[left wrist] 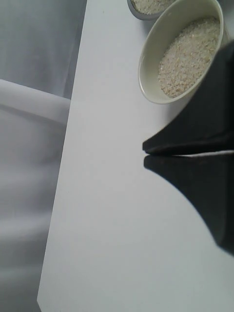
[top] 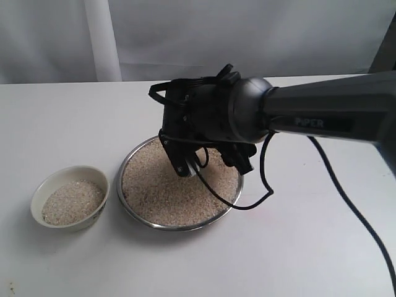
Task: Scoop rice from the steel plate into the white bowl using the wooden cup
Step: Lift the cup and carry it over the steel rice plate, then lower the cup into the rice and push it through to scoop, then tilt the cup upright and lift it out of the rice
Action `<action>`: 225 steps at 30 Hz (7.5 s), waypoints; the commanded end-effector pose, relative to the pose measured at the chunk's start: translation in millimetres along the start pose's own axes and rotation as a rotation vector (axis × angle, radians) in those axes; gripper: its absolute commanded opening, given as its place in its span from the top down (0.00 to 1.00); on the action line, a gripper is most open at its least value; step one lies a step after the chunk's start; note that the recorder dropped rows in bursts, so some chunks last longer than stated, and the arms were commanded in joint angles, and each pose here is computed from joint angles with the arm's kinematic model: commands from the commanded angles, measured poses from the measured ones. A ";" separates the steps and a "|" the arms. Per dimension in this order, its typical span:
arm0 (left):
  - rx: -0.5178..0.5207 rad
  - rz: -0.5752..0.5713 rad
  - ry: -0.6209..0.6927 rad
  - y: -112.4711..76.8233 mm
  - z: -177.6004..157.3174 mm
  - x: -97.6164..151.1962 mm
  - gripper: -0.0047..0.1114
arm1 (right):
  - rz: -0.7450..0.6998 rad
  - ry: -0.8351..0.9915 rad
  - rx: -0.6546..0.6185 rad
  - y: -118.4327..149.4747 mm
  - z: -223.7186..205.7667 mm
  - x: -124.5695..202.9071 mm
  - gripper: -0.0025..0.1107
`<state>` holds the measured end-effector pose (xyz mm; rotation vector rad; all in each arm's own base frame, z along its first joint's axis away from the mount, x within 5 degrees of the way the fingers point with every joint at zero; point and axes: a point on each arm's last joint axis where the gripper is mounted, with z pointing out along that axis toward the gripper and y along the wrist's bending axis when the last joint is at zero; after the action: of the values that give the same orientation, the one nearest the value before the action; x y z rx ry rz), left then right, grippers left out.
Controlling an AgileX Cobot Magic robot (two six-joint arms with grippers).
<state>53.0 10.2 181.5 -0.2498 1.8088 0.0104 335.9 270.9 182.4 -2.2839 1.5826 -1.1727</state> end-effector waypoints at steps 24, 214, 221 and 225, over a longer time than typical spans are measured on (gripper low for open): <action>0.009 -0.006 -0.010 -0.7 -0.5 -1.7 0.96 | -0.083 -0.012 -0.048 4.0 41.7 -46.9 0.98; 0.009 -0.006 -0.010 -0.7 -0.5 -1.7 0.96 | 0.605 -1.260 0.010 -36.0 -56.3 -1.8 0.98; 0.009 -0.006 -0.010 -0.7 -0.5 -1.7 0.96 | 0.535 -1.222 0.179 -55.0 -92.0 -21.1 0.98; 0.009 -0.006 -0.010 -0.7 -0.5 -1.7 0.96 | 0.495 -1.176 0.281 -54.8 -104.8 -36.3 0.98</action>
<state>53.0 10.2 181.5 -0.2498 1.8088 0.0104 307.6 348.8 258.8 -1.6463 1.2564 0.2059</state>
